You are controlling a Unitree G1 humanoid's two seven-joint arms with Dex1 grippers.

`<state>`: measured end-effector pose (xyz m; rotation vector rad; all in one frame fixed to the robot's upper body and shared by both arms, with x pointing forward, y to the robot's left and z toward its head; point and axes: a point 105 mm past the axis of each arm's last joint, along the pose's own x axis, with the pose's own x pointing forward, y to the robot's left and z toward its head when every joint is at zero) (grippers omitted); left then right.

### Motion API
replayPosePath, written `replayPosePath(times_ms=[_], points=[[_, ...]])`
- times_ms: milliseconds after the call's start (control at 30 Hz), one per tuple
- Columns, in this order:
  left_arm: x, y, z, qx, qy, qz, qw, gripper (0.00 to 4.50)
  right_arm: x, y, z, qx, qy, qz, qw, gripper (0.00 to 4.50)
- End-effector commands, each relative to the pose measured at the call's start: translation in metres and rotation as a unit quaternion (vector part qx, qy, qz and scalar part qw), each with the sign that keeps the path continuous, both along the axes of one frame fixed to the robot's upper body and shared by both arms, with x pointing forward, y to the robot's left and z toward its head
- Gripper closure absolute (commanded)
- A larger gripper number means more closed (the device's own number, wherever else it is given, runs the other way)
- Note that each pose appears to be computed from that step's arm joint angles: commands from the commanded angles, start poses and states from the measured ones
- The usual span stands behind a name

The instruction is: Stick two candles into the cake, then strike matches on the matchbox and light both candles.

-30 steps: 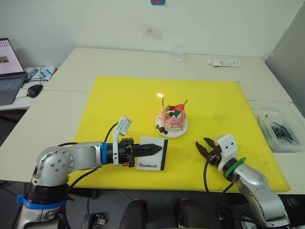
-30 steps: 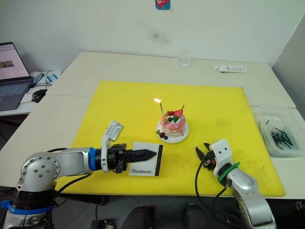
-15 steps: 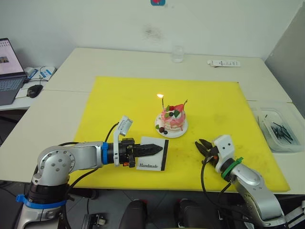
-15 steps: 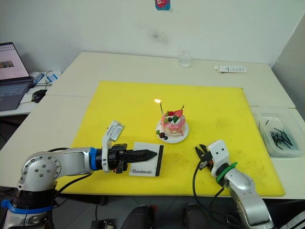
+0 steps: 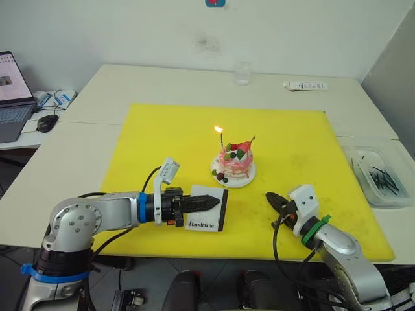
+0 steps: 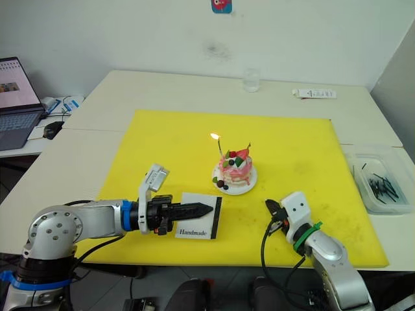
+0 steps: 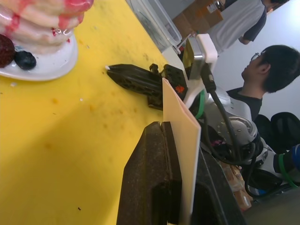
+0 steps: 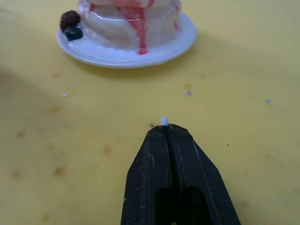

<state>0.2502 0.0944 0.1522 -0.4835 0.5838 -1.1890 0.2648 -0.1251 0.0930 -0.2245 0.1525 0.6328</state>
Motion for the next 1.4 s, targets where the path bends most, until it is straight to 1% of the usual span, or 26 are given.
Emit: replayPosePath(times_ms=[33, 133, 200, 367, 500, 800, 967, 1267, 1400], points=[[0.012, -0.01, 0.01, -0.003, -0.03, 0.019, 0.999, 4.5, -0.007, 0.016, 0.04, -0.02, -0.048, 0.068, 0.996, 4.49], [0.022, -0.019, 0.016, -0.003, -0.051, 0.035, 0.998, 4.5, -0.014, 0.03, 0.064, -0.075, -0.068, 0.141, 0.985, 4.49], [0.024, -0.023, 0.02, -0.007, -0.061, 0.038, 0.997, 4.5, -0.018, 0.035, 0.073, -0.116, -0.073, 0.18, 0.974, 4.49], [0.028, -0.026, 0.021, -0.007, -0.07, 0.044, 0.997, 4.5, -0.022, 0.04, 0.081, -0.168, -0.07, 0.217, 0.959, 4.49], [0.026, -0.027, 0.021, -0.01, -0.07, 0.042, 0.997, 4.5, -0.022, 0.044, 0.079, -0.195, -0.07, 0.227, 0.952, 4.49], [0.024, -0.028, 0.022, -0.013, -0.073, 0.037, 0.997, 4.5, -0.014, 0.059, 0.084, -0.204, -0.098, 0.228, 0.947, 4.49], [0.028, -0.027, 0.02, 0.002, -0.095, 0.047, 0.994, 4.5, -0.008, 0.059, 0.088, -0.209, -0.109, 0.216, 0.948, 4.49], [0.03, -0.029, 0.021, 0.001, -0.116, 0.052, 0.992, 4.5, -0.001, 0.059, 0.081, -0.223, -0.113, 0.211, 0.945, 4.49], [0.03, -0.029, 0.02, 0.012, -0.132, 0.051, 0.99, 4.5, 0.001, 0.062, 0.082, -0.222, -0.117, 0.207, 0.946, 4.49]])
